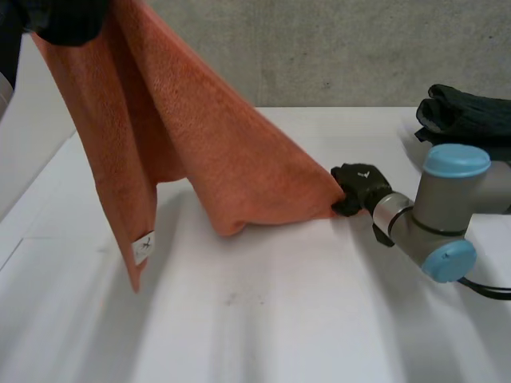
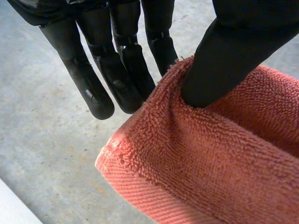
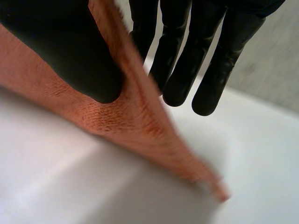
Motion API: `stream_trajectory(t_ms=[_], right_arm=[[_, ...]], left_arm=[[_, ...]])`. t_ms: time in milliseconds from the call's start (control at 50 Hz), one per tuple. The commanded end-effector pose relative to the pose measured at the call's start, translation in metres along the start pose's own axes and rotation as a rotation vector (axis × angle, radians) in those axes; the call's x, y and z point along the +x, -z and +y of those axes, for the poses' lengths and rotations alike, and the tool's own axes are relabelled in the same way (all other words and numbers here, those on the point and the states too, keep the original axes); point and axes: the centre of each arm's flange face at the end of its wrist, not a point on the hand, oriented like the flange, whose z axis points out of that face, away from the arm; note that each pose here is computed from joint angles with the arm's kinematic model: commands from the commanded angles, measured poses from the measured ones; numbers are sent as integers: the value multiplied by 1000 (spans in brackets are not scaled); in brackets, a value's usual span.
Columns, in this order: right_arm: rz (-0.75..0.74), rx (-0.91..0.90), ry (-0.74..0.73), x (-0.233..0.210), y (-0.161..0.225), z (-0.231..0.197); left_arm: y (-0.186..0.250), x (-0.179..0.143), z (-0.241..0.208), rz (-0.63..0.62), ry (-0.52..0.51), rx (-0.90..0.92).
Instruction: Fold the laundry.
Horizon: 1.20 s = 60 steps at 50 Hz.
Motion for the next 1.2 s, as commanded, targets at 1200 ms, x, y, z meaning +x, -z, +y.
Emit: stream_trajectory(t_ms=[1200], right_arm=[[485,724,655,61,45,-235]], left_arm=[[-159,-26,219,-263,-57,72]])
